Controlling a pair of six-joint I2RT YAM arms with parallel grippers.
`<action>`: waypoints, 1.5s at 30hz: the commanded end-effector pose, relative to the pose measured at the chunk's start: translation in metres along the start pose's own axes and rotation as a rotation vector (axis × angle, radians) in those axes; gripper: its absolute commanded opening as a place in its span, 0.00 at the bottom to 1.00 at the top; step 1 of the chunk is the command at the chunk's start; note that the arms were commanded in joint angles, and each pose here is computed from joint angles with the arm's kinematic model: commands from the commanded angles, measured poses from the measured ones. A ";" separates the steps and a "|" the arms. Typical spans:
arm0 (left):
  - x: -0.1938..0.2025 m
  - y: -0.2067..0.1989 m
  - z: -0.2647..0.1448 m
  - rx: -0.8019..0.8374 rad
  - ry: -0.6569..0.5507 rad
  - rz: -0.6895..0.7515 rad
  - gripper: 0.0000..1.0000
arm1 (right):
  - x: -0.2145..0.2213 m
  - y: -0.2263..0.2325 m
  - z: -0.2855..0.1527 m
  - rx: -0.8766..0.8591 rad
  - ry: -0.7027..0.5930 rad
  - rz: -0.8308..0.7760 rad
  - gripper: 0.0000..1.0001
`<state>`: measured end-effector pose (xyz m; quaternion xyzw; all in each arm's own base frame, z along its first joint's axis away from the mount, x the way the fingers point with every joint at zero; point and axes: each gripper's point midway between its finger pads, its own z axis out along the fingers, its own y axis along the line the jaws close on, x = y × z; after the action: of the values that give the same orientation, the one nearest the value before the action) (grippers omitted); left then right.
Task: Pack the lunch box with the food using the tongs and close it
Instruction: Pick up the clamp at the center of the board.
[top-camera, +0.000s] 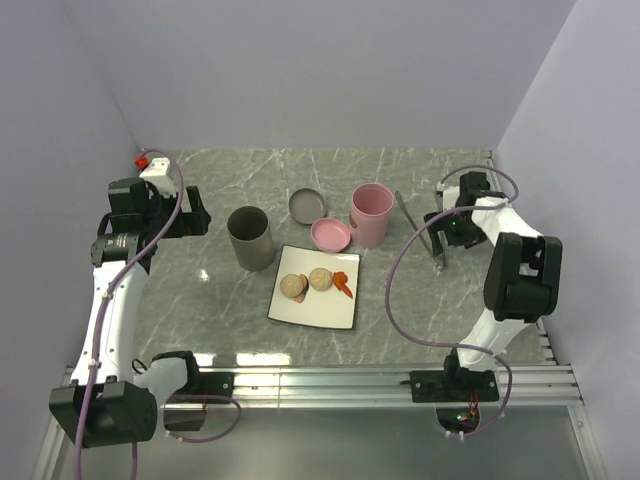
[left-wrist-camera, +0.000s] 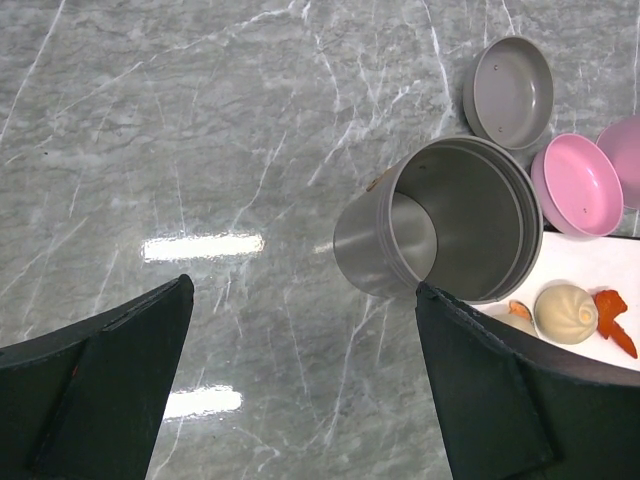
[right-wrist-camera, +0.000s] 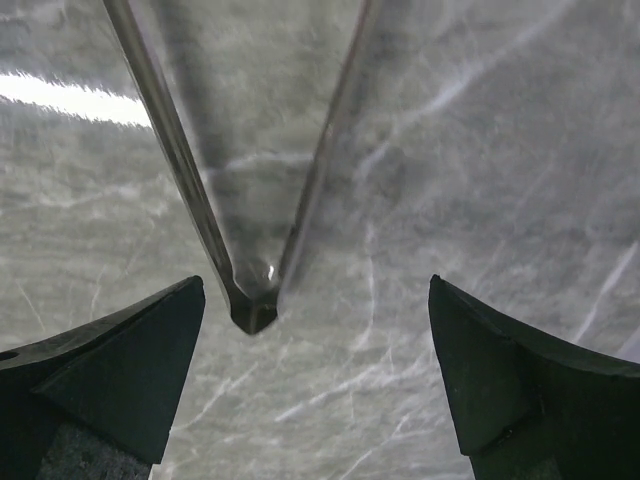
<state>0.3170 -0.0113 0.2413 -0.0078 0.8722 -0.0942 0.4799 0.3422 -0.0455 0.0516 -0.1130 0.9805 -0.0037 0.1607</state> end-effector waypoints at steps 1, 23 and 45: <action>-0.006 -0.004 0.001 0.025 -0.019 0.011 0.99 | -0.034 -0.005 -0.002 0.061 -0.080 -0.037 1.00; -0.009 0.002 0.011 -0.006 -0.007 -0.024 0.99 | -0.076 0.015 0.044 -0.009 -0.111 0.008 1.00; -0.010 -0.001 0.012 0.009 -0.006 -0.028 0.99 | -0.078 0.023 0.068 -0.015 -0.091 0.114 0.93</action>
<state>0.3247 -0.0100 0.2242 -0.0232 0.8850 -0.0981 0.4546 0.4164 -0.0088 0.0150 -0.0714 0.9785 0.0165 0.1926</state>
